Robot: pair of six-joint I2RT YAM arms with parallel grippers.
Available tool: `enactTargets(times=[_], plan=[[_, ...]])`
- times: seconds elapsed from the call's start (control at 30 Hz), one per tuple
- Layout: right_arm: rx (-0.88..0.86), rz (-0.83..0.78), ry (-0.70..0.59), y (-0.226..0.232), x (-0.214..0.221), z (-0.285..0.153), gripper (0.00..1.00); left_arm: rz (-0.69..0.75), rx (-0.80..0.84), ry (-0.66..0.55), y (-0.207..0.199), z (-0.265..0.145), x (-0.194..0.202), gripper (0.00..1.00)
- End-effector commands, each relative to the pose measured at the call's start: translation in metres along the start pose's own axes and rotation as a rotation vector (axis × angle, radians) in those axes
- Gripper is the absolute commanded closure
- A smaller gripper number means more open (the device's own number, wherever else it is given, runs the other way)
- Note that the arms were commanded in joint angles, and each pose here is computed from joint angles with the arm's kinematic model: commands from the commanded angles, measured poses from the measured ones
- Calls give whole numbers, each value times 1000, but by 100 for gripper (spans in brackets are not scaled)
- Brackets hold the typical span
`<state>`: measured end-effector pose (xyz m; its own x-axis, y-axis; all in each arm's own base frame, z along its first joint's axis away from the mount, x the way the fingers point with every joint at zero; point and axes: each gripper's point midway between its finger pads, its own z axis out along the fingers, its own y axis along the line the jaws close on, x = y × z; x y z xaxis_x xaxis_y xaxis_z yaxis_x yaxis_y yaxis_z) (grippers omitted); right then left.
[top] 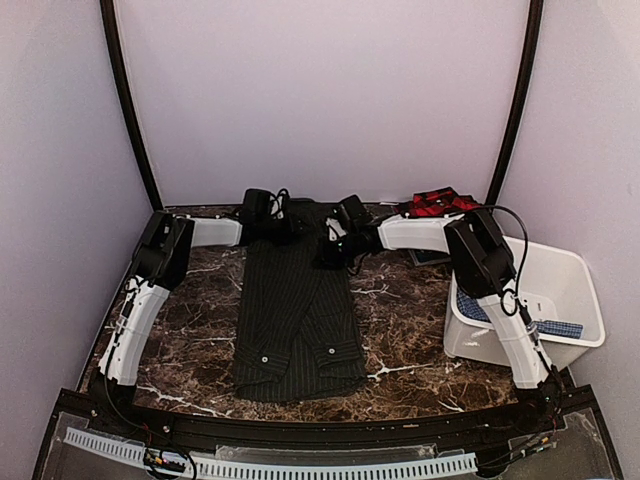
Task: Fold and stack the long sleeve shirts
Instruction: Smooth out the rectangle-folded shirt at the center of the board.
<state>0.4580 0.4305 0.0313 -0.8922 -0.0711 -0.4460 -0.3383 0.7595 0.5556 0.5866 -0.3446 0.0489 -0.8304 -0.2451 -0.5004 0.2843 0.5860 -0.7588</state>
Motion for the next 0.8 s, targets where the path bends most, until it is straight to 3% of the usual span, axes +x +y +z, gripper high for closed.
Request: enactTargets(times=[0.0,0.17,0.37,0.47,0.5,0.53,0.57,0.6,0.63,0.67,0.77], plan=[[53,-30,-40,2,-20,-27,94,84,25,-54,-35,-22,-43,62],[12,-76,-70,25,-35,-48,90,127,50,-103,-63,-41,-76,54],[-2,-135,-86,45,-36,-77,80,161,86,-125,-107,-76,-92,52],[-1,-165,-84,54,-24,-92,74,128,65,-102,-104,-91,-72,52],[1,-173,-81,56,-19,-96,71,139,81,-124,-121,-107,-76,52],[2,-181,-78,58,-14,-101,69,109,64,-99,-108,-107,-59,52],[2,-188,-72,60,-7,-106,67,116,75,-121,-123,-123,-62,52],[0,-196,-70,62,0,-110,65,90,50,-91,-109,-123,-42,52],[2,-202,-65,63,7,-115,64,104,59,-117,-125,-140,-45,52],[3,-206,-59,65,17,-121,62,78,33,-86,-111,-140,-23,52],[-14,-217,-63,76,35,-136,60,66,10,-95,-119,-171,-1,52]])
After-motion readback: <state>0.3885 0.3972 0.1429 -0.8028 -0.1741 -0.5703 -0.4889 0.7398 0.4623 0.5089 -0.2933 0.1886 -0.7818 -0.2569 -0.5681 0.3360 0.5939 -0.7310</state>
